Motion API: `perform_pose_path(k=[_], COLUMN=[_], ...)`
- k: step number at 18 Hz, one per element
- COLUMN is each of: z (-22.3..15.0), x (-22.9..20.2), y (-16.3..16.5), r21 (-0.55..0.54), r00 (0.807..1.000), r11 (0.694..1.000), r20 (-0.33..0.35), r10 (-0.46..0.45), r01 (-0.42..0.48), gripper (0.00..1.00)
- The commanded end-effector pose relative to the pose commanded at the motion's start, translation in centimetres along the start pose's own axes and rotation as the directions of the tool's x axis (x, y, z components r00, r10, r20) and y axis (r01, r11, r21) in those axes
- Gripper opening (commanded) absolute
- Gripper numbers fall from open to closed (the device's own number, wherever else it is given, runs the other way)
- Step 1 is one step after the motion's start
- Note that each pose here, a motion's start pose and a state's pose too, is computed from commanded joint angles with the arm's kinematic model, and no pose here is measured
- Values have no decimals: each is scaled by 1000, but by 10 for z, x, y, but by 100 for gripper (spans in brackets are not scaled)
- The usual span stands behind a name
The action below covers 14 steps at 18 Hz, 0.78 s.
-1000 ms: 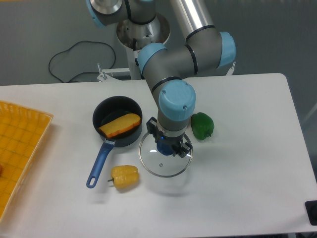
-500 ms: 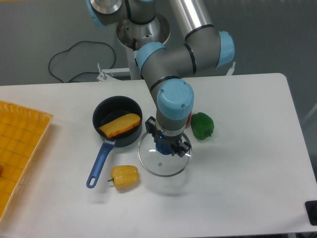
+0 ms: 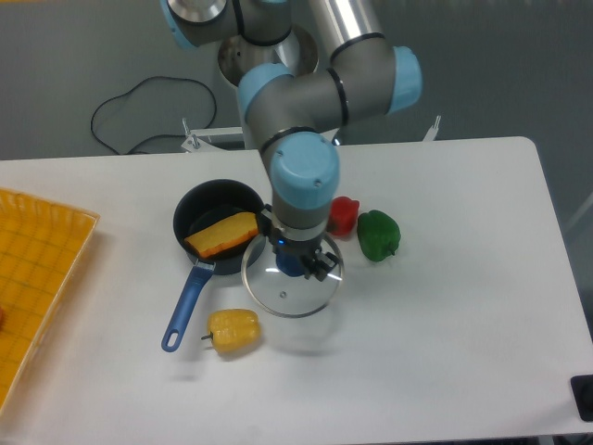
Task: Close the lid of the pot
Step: 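Carry the glass lid toward the dark blue saucepan and over its rim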
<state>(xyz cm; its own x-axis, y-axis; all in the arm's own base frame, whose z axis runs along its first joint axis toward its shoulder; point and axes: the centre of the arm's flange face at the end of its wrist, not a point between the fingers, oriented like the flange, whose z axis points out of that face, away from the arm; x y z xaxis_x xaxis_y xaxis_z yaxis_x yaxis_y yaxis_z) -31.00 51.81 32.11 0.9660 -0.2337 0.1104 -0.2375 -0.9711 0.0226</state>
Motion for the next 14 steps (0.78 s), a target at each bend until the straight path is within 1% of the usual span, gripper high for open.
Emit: perform_pose_path(k=[5,8,11,14], z=[-3,-2,-1,1], x=[34,53,75,89], y=[-6,3,10,13], r21=[-10,-15,-18,-21], r00=[999,998,995,994], r11=[999,998,995,994], r20=[-5,-9,-9,-11], r10=[41,57,98,108], r01=[-41,-58,-99,-108], gripper=[32,32,31,32])
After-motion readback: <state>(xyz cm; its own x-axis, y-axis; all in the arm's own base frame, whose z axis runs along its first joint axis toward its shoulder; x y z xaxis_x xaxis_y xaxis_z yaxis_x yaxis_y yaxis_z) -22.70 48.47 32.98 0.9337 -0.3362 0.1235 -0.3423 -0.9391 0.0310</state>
